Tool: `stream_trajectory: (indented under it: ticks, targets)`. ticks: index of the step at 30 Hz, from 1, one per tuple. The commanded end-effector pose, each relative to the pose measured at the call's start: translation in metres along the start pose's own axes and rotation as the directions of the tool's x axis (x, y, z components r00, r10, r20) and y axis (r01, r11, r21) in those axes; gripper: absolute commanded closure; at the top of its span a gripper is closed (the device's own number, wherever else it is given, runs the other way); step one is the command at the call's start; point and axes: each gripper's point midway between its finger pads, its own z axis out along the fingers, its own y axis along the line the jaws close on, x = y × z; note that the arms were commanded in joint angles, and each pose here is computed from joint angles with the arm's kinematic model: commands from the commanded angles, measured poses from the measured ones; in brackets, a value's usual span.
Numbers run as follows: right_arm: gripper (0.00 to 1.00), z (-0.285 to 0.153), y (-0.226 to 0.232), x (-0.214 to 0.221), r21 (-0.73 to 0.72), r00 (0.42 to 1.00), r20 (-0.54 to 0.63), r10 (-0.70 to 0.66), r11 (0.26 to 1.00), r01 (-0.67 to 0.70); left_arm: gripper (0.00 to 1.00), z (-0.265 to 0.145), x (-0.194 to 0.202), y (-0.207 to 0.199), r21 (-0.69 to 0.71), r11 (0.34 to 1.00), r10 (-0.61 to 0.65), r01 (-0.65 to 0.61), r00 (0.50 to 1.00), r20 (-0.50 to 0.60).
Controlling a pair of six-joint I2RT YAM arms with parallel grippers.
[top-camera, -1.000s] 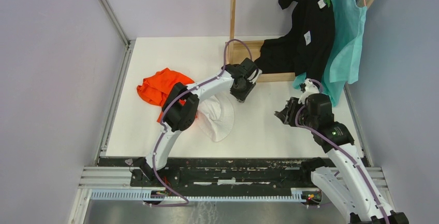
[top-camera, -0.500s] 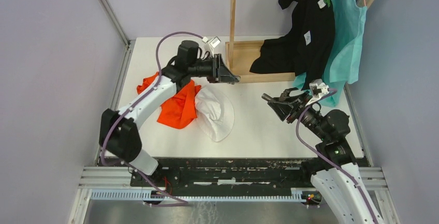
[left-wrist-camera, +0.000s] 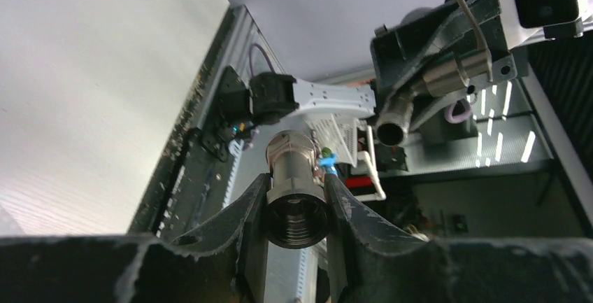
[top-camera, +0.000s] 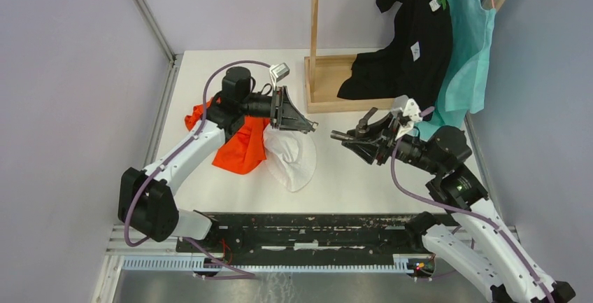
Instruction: Install the water faucets
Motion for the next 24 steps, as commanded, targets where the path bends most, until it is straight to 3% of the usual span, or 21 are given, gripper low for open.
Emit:
stream_trajectory:
  ticks: [1,6,15,18,24]
  targets:
    - [0.99,0.003,0.008,0.002,-0.062,0.974,-0.033,-0.226,0.973,0.224,0.97,-0.012,0.019,-0.038,0.128,0.991,0.035,-0.024,0.996,-0.079]
    - [1.0,-0.006,0.015,0.006,-0.085,0.895,0.05,-0.443,0.891,0.446,0.97,-0.015,0.03,-0.037,0.134,0.99,-0.036,0.053,0.992,-0.122]
    - [0.99,-0.013,-0.007,0.007,0.106,0.697,0.189,-0.691,0.72,0.685,0.97,-0.015,0.039,-0.028,0.071,0.954,-0.285,0.293,0.953,-0.104]
    - [0.99,-0.016,-0.014,0.003,0.165,0.617,0.173,-0.768,0.64,0.751,0.97,-0.016,0.045,-0.022,0.016,0.952,-0.302,0.305,0.947,-0.106]
    - [0.99,-0.001,-0.024,0.02,0.157,0.519,0.077,-0.851,0.525,0.837,0.97,-0.017,0.037,-0.035,0.022,0.956,-0.288,0.291,0.952,-0.105]
